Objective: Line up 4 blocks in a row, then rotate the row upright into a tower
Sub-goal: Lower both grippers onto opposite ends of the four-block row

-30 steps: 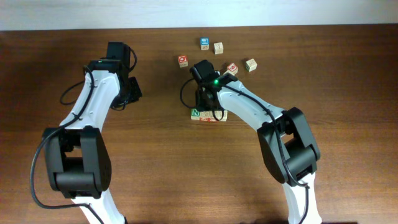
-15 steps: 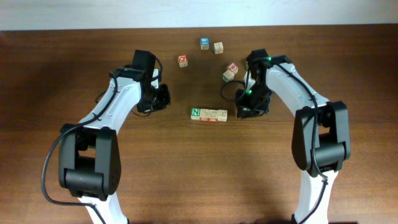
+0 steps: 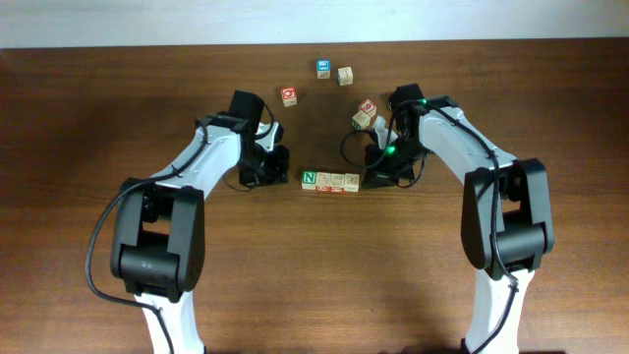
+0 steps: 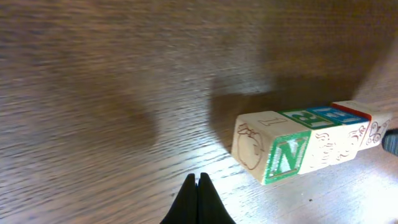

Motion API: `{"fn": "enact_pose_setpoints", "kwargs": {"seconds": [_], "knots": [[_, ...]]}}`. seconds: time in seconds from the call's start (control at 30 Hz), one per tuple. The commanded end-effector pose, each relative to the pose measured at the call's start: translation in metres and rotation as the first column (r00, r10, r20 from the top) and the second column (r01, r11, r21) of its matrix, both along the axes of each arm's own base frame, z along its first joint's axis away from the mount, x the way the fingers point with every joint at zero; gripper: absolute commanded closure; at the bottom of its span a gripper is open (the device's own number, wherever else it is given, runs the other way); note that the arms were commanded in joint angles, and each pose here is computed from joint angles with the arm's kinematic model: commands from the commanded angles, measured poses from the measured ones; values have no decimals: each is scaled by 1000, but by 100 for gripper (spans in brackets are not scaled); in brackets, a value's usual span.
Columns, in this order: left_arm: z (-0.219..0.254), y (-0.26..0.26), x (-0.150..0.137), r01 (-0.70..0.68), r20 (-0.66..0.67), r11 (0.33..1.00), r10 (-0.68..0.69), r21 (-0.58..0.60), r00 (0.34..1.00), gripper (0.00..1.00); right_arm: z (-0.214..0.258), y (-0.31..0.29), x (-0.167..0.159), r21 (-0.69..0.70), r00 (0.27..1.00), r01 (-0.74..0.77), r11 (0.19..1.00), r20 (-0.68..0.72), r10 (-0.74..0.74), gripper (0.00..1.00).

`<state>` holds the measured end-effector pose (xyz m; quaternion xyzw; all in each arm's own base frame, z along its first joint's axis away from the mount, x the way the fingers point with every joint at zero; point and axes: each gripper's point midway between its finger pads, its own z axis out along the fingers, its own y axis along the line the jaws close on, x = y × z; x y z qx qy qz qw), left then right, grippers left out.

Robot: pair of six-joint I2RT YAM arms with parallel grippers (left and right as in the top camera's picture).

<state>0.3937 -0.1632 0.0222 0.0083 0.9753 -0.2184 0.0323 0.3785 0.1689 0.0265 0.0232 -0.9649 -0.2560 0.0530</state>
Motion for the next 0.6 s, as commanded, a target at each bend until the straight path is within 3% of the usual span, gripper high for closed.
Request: {"fn": "enact_pose_setpoints", "kwargs": {"seconds": [0.0, 0.57], "knots": [[-3, -1, -1, 21, -1, 1000, -21, -13, 1000, 100, -4, 3, 4, -56, 1000, 11, 998, 29, -9, 95], [-2, -1, 1, 18, 10, 1000, -17, -10, 1000, 100, -10, 30, 9, -33, 996, -8, 999, 92, 11, 96]]}}
